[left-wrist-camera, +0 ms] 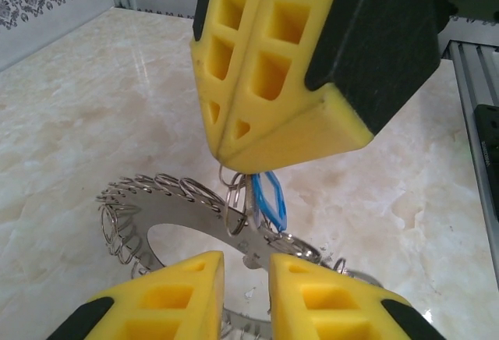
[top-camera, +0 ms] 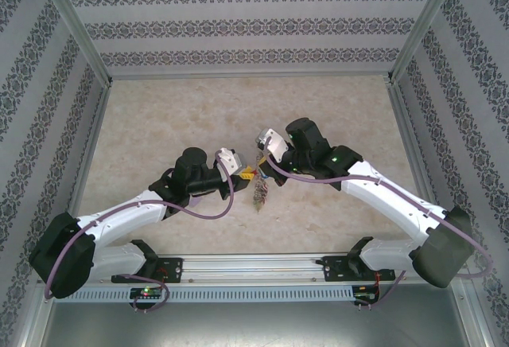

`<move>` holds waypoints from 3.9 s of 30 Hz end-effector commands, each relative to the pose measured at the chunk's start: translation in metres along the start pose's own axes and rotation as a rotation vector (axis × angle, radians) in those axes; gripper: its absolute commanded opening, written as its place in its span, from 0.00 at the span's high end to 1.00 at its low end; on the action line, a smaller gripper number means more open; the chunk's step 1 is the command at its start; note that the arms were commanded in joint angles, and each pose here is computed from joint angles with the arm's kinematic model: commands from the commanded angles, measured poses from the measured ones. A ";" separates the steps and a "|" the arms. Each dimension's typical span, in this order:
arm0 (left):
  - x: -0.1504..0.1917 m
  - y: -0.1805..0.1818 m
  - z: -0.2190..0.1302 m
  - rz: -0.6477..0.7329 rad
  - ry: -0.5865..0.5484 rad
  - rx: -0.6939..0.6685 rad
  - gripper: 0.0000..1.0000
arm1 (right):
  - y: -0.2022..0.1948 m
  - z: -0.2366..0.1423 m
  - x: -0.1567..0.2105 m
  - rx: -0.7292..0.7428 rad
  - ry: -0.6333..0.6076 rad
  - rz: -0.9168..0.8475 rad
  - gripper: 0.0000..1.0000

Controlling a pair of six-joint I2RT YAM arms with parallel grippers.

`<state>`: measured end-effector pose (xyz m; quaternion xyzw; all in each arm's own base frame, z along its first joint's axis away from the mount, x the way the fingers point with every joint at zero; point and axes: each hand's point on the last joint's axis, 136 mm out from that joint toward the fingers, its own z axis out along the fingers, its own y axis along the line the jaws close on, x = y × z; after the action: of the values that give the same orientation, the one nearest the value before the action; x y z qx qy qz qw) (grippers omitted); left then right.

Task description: Put the keys on the keyring

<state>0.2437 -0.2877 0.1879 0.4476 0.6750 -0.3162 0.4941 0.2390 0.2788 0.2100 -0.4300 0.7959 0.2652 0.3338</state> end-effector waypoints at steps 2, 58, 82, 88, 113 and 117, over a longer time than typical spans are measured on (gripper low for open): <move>-0.014 -0.004 0.004 0.037 -0.013 0.034 0.78 | 0.008 -0.006 -0.020 -0.021 -0.050 -0.050 1.00; -0.025 0.001 0.013 0.118 0.008 0.045 1.00 | 0.019 -0.002 -0.017 -0.095 -0.073 -0.062 1.00; 0.006 0.006 0.018 0.036 -0.025 -0.008 1.00 | -0.012 0.005 -0.003 -0.054 -0.090 0.109 1.00; 0.009 0.005 0.020 0.038 0.001 0.005 0.87 | -0.005 0.004 -0.005 -0.085 -0.098 0.096 1.00; 0.003 0.002 0.026 0.081 0.038 0.056 0.80 | 0.003 0.008 -0.007 -0.124 -0.087 0.072 1.00; 0.004 0.000 0.027 0.087 0.053 0.068 0.80 | 0.005 0.007 -0.008 -0.129 -0.090 0.068 1.00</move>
<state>0.2586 -0.3018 0.1684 0.4801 0.6723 -0.2991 0.4775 0.2399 0.2791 0.1913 -0.3943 0.8026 0.3258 0.3069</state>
